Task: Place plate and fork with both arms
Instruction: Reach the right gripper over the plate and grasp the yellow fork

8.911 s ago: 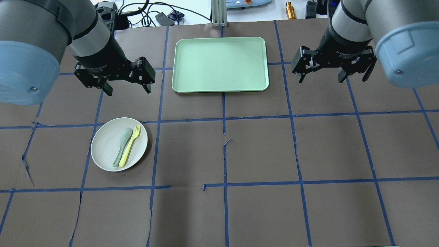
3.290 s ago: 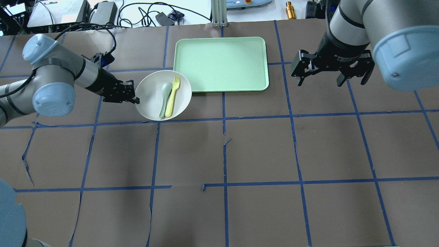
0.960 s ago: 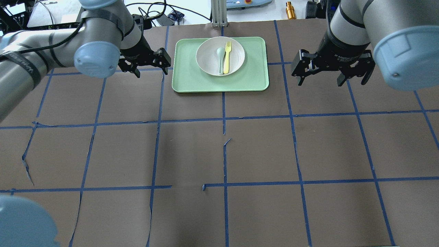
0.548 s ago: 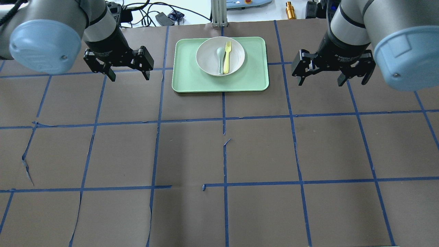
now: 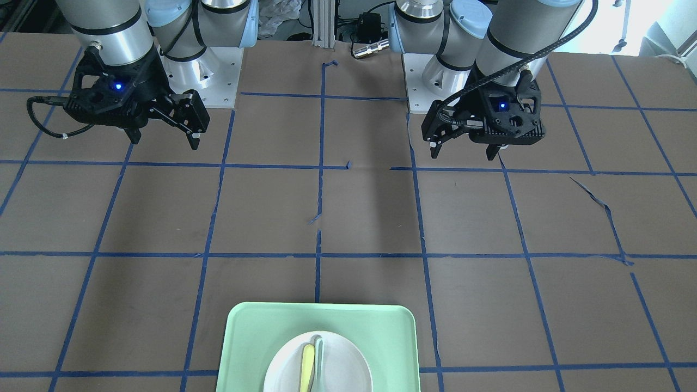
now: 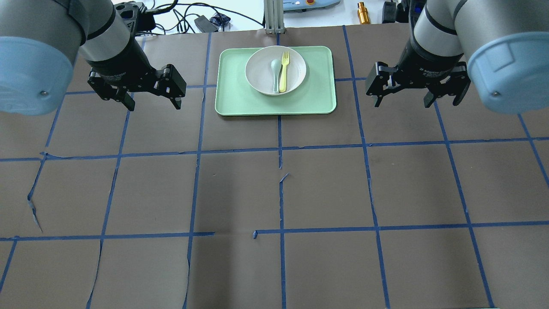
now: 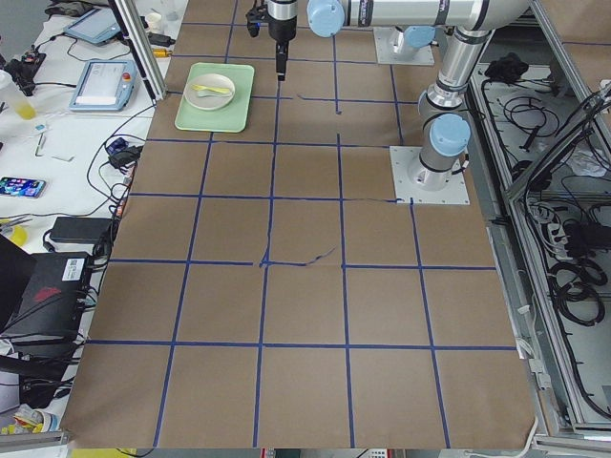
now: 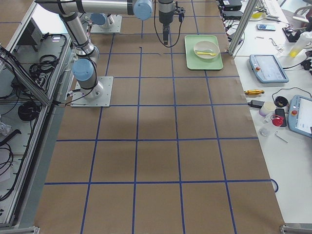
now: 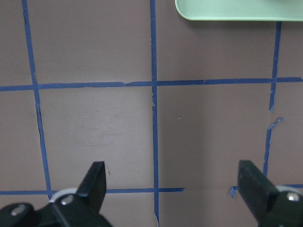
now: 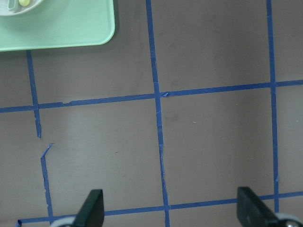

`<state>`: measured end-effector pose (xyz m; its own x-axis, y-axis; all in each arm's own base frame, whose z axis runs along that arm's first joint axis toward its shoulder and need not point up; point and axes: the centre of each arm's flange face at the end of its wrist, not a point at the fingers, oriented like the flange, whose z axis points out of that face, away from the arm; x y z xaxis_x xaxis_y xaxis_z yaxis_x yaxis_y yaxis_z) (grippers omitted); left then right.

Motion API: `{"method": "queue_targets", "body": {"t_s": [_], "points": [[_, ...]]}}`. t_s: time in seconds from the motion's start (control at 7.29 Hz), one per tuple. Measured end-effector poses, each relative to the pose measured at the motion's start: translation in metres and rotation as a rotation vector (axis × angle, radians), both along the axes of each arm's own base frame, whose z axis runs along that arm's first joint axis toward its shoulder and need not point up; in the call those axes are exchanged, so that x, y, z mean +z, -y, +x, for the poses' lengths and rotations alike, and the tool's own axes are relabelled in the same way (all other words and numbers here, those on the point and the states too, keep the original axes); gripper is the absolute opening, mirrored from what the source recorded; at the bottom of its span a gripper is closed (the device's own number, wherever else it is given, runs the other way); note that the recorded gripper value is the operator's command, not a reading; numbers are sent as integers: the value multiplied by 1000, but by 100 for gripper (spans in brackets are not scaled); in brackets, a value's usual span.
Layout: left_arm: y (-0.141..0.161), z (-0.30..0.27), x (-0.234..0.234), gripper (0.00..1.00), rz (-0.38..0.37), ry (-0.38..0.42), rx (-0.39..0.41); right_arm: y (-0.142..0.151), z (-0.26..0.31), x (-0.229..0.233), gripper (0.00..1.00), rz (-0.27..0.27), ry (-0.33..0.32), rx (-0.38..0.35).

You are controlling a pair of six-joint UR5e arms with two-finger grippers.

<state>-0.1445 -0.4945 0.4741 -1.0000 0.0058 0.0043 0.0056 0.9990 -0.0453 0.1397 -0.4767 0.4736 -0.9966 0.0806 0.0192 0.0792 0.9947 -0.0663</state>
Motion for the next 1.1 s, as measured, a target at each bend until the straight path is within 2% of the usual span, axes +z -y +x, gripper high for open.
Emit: {"method": "queue_targets", "body": {"t_s": [0.14,0.27,0.55,0.69,0.82,0.96,1.1], "points": [[-1,0,0,100,1,0,0,5,1,-3,100,-4,6,4],[0,0,-3,100,5,-1,0,25,7,-13,100,-21,9,16],[3,0,-8,100,15,-2,0,102,48,-53,100,-57,5,76],[4,0,-9,100,18,-2,0,152,73,-74,100,-63,10,84],[4,0,-10,100,19,-2,0,196,96,-98,100,-65,21,61],[4,0,-10,100,20,-1,0,235,119,-128,90,-68,28,46],[4,0,-10,100,20,0,1,262,137,-156,84,-73,33,41]]}}
